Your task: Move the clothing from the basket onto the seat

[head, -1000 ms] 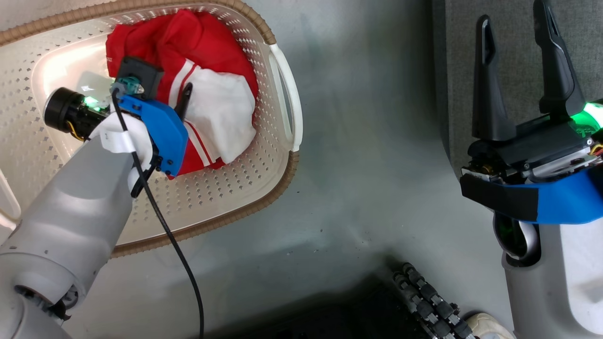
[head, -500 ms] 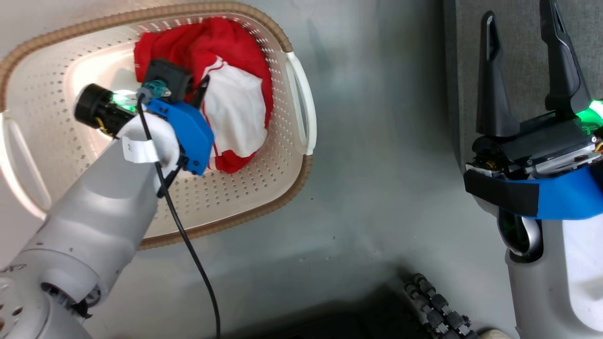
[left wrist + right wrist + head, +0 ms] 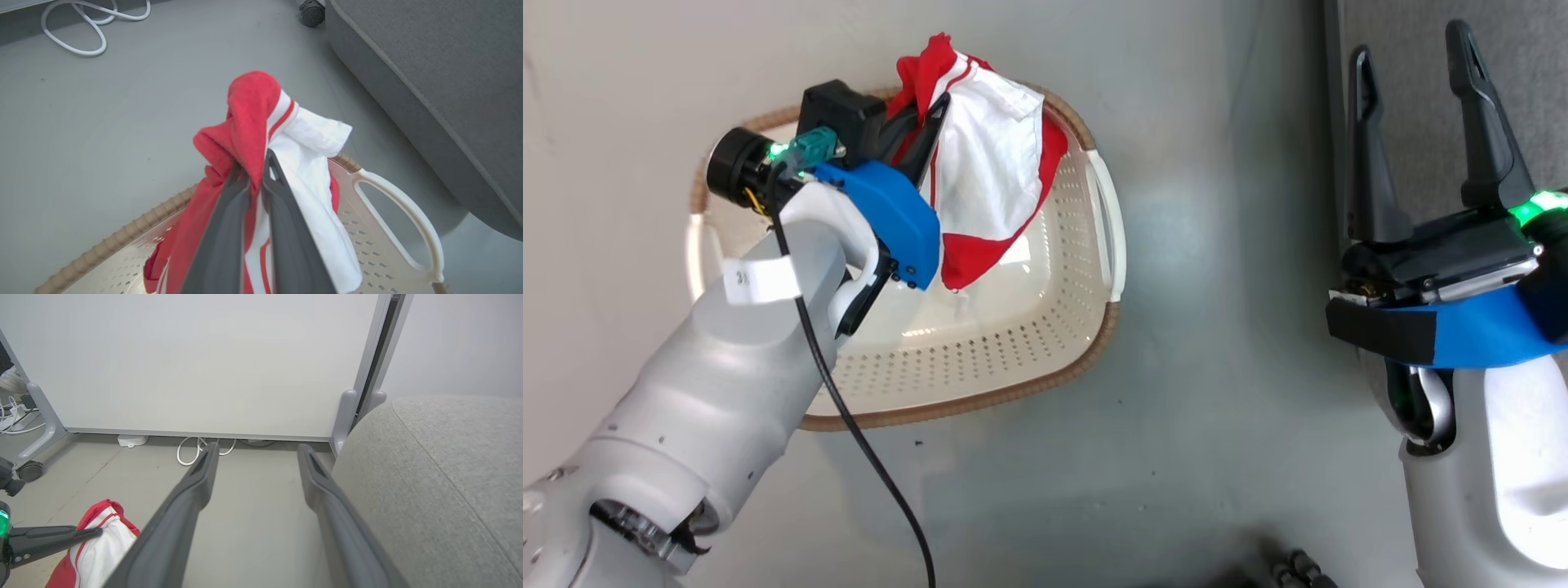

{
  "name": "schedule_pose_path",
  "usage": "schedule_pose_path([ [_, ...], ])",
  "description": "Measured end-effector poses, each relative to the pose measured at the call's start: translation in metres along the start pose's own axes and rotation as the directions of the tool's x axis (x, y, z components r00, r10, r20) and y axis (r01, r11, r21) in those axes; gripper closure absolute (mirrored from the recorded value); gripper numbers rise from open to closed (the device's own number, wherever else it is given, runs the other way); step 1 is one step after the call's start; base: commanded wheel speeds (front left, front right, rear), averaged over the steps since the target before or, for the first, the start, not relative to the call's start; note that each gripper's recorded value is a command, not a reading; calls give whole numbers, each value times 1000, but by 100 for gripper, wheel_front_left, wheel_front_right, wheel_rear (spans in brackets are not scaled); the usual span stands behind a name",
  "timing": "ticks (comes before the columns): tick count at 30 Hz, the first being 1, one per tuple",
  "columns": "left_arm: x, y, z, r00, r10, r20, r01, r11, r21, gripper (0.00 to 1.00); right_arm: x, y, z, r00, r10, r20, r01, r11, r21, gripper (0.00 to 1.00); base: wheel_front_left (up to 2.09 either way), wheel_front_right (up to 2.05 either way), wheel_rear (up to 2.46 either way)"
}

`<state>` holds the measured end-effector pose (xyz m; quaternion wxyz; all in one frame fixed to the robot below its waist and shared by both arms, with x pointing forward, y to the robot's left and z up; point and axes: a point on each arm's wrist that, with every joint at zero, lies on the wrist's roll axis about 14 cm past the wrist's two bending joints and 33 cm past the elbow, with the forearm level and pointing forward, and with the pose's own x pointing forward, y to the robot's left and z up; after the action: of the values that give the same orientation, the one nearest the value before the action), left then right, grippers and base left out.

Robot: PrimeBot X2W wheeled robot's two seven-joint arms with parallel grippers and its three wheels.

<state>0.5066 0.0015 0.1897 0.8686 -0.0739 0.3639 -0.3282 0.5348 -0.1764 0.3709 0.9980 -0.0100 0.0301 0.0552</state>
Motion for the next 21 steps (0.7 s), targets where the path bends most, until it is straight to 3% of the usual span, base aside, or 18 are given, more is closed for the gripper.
schedule_pose_path([
  [10, -66, -5, 86, 972, 62, 228, -83, 993, 85, 100, -19, 12, 50, 998, 14, 64, -16, 1000, 20, 0, 0, 0, 0],
  [21, -144, -40, 176, 875, 63, 480, -163, 972, 168, 100, -56, 20, 106, 989, 19, 145, -23, 999, 28, 0, 0, 0, 0],
])
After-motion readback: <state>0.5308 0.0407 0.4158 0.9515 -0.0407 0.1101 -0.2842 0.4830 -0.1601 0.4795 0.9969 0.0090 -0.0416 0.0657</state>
